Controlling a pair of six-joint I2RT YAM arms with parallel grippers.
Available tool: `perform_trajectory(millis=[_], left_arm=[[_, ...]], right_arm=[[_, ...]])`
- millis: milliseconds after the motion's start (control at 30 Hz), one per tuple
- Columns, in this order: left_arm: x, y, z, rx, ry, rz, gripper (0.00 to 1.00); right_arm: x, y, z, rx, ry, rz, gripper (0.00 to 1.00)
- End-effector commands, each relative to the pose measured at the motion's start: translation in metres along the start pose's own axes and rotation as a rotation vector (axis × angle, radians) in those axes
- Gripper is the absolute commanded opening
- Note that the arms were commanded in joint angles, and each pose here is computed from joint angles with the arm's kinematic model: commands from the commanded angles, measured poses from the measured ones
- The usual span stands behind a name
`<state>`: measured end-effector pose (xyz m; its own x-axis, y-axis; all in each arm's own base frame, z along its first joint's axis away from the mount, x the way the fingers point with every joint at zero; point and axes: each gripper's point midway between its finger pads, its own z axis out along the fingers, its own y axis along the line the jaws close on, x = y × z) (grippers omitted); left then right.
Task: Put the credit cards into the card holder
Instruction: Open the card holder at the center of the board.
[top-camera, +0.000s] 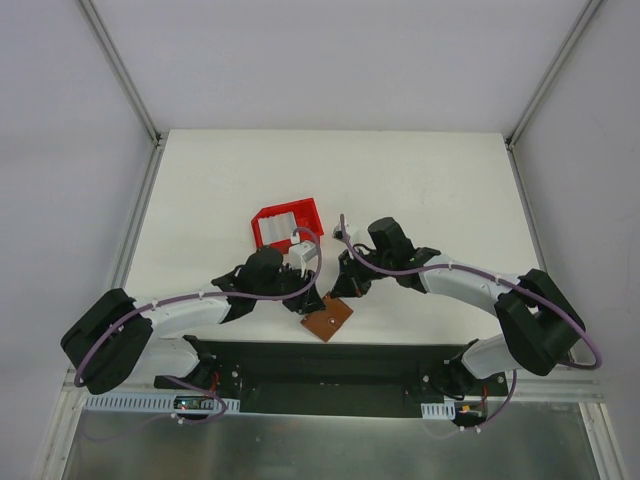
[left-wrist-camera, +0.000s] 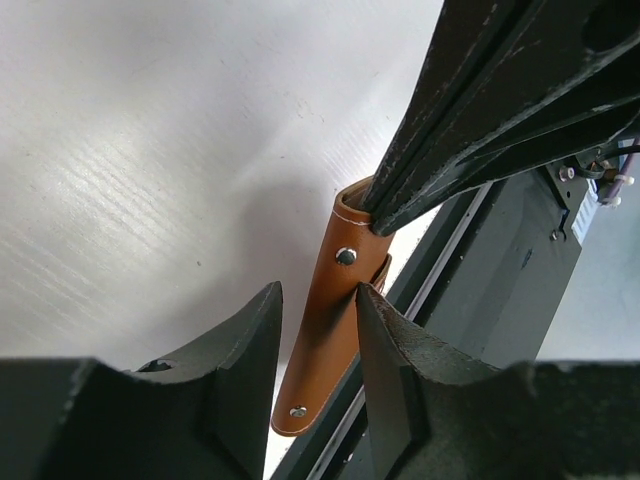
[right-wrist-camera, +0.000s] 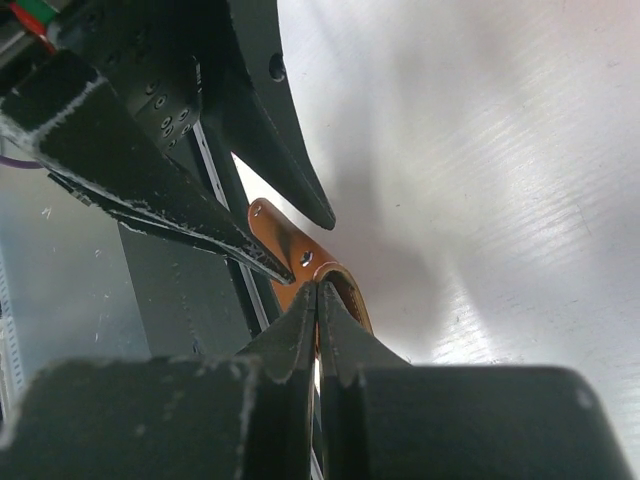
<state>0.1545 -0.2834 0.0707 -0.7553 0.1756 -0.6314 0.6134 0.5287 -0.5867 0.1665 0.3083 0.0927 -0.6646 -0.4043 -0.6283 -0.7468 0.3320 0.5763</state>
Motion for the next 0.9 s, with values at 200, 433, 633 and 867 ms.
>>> perform_trajectory(millis=[200, 433, 633, 867], left_arm=[[-0.012, -0.006, 0.005, 0.036, -0.008, 0.027, 0.32], [-0.011, 0.006, 0.008, -0.026, 0.014, 0.021, 0.0], [0.002, 0.024, 0.012, -0.106, 0.078, 0.014, 0.0], [0.004, 0.031, 0.019, -0.118, 0.108, 0.043, 0.0]], right_arm=[[-0.02, 0.002, -0.002, -0.006, -0.043, -0.047, 0.0], [-0.022, -0.021, -0.011, 0.145, -0.079, 0.027, 0.27], [-0.011, -0.015, -0.034, 0.2, -0.178, 0.027, 0.45], [0.012, 0.001, -0.007, 0.072, -0.111, 0.068, 0.46]])
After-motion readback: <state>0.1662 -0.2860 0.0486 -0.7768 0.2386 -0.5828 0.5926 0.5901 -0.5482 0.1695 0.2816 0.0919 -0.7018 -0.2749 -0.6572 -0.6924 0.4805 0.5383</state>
